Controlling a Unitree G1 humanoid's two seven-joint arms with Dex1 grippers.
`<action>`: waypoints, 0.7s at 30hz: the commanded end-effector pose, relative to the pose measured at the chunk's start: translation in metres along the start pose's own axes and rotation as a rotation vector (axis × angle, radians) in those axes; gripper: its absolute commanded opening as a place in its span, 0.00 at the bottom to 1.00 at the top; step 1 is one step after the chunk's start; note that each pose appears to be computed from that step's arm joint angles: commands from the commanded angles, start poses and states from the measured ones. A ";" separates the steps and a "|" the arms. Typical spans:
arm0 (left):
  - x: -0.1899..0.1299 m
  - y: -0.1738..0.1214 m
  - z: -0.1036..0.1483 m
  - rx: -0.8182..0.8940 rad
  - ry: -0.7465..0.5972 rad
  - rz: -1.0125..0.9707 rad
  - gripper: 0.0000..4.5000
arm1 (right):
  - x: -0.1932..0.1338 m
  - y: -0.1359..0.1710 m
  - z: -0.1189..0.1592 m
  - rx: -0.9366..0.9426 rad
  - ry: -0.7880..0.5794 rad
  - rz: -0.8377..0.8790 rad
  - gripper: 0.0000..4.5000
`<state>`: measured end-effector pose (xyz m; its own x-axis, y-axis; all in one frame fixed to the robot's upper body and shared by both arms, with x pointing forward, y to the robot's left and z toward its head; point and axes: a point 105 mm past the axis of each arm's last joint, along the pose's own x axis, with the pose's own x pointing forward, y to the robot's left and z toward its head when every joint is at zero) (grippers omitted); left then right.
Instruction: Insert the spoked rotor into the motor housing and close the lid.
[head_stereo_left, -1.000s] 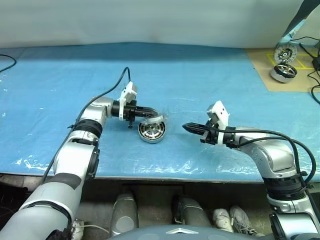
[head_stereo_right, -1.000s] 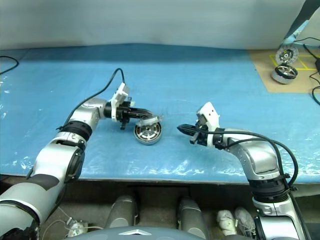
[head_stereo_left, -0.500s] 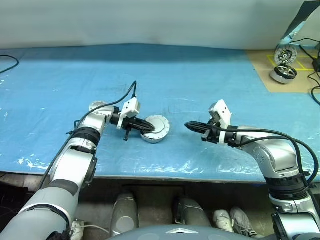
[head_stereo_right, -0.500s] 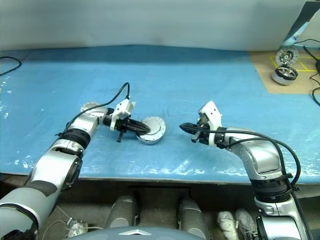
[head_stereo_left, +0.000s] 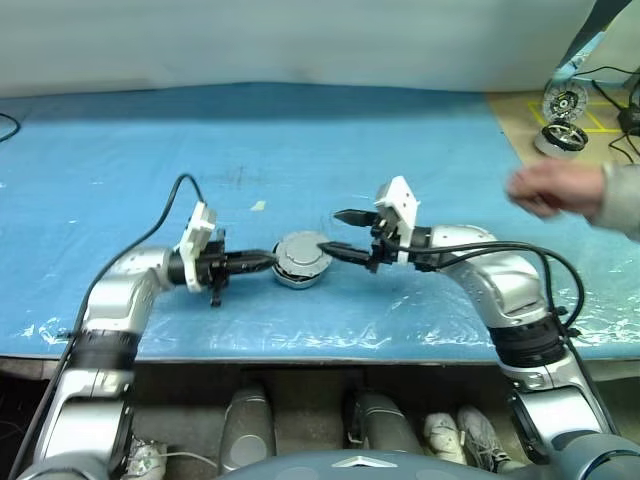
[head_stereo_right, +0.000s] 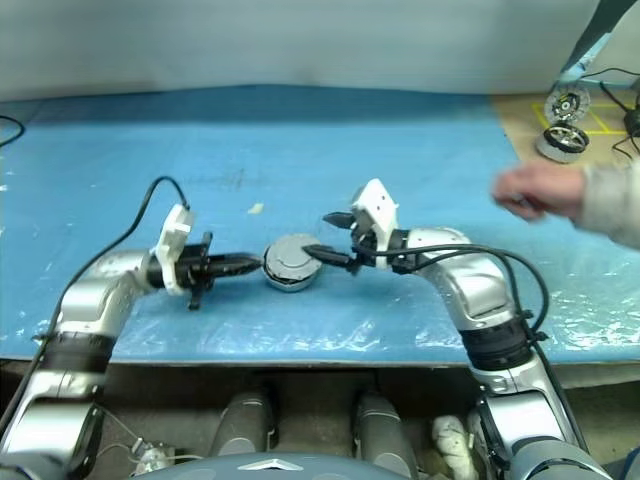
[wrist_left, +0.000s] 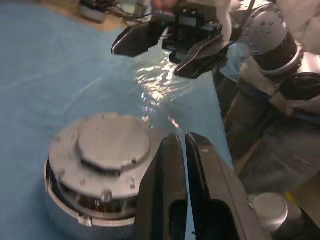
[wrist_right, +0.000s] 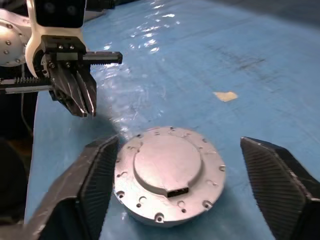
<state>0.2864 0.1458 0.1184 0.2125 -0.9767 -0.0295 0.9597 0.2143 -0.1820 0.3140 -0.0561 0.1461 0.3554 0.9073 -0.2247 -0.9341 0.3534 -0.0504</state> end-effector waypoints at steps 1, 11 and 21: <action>-0.012 -0.008 0.014 0.072 -0.039 0.106 0.05 | 0.019 0.006 0.003 -0.093 0.012 0.082 1.00; -0.029 -0.025 0.005 0.072 -0.022 0.224 0.05 | 0.019 -0.001 0.010 -0.129 0.005 0.137 1.00; -0.025 -0.020 0.007 0.078 -0.024 0.214 0.05 | -0.014 -0.014 -0.012 -0.057 0.054 0.019 1.00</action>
<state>0.2625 0.1671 0.1217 0.4298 -0.9014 -0.0521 0.8921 0.4328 -0.1297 0.3215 -0.0735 0.1225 0.3111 0.8951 -0.3193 -0.9493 0.3086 -0.0600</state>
